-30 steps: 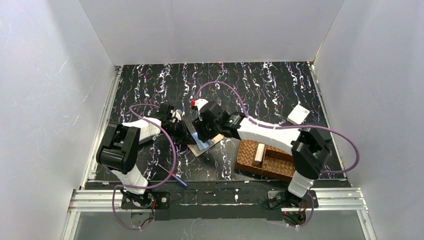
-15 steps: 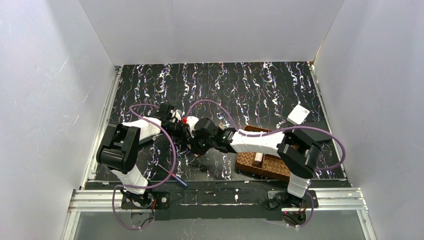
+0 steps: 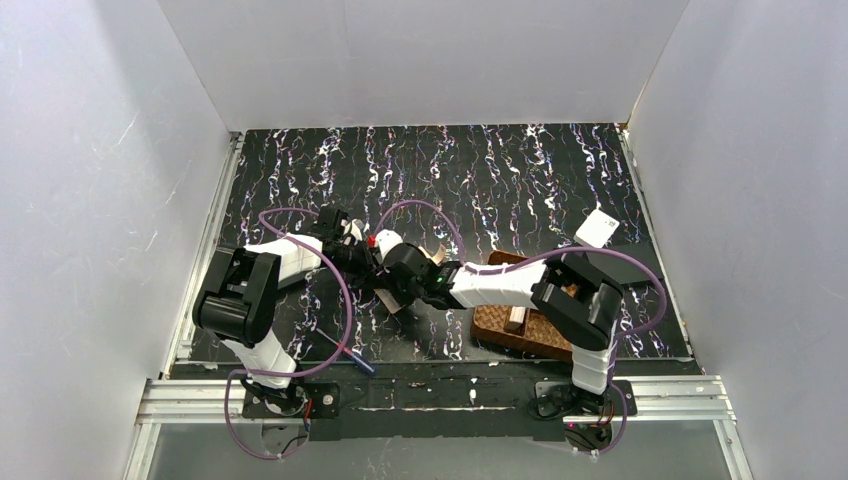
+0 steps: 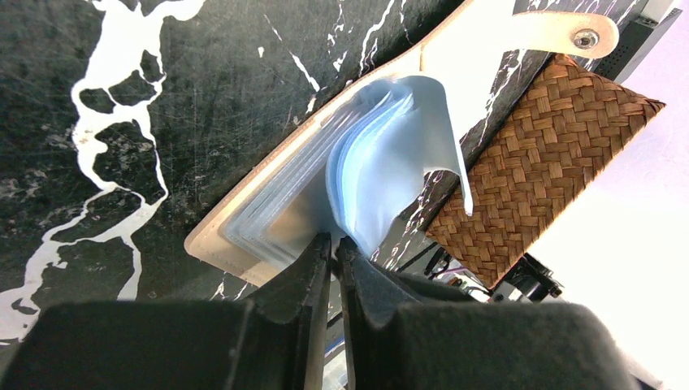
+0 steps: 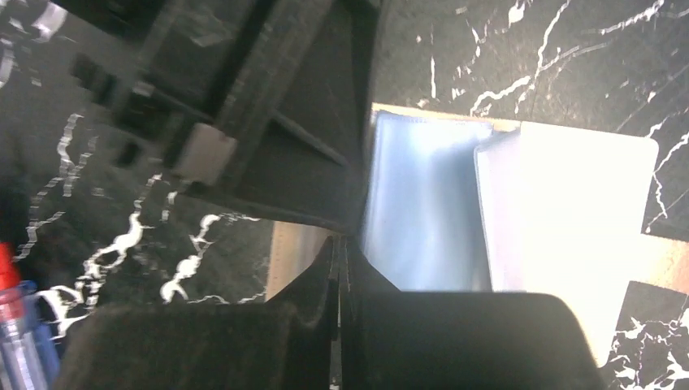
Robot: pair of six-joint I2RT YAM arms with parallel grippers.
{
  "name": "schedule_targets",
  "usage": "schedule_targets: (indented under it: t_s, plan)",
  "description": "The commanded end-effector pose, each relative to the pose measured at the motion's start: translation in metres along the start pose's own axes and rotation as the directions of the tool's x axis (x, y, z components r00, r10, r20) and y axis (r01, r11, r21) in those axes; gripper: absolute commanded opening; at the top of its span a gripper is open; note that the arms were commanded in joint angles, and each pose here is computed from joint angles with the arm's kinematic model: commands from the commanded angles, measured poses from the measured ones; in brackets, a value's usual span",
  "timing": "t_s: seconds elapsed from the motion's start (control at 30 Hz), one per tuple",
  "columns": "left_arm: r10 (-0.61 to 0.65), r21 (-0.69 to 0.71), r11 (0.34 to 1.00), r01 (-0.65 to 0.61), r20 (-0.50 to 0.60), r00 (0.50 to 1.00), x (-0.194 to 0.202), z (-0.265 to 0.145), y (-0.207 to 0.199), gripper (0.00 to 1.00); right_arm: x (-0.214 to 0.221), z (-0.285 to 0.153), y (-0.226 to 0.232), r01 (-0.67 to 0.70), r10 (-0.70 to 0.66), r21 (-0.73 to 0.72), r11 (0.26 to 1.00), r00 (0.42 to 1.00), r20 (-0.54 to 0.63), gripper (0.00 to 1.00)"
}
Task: Put the credit cards into the card holder
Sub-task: Turn over the card slot in the card holder.
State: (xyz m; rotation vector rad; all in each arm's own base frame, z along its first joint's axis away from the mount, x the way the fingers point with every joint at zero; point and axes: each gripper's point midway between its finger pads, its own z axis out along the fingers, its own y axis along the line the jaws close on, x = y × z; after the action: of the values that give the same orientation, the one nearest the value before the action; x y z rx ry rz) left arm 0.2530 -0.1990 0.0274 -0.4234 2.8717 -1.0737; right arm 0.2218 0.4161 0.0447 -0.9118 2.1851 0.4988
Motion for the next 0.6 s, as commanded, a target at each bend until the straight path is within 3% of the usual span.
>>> schedule_targets:
  t_s: [0.0,0.27,0.57]
  plan:
    - [-0.019,-0.102,0.995,0.016,-0.022,1.0,0.011,0.005,0.029,0.1,-0.013,0.002,-0.016,0.012,-0.015,0.085,0.996,0.999,0.032,0.01]
    - [-0.014,-0.118,0.993,0.011,-0.026,1.0,0.012,0.006,0.033,0.09,-0.013,-0.019,-0.07,0.088,-0.089,0.36,0.929,0.996,-0.013,0.01]
    - [-0.017,-0.12,0.993,0.013,-0.029,0.999,0.012,0.007,0.034,0.09,0.009,-0.004,-0.095,0.063,-0.045,0.36,0.931,0.997,-0.059,0.01]
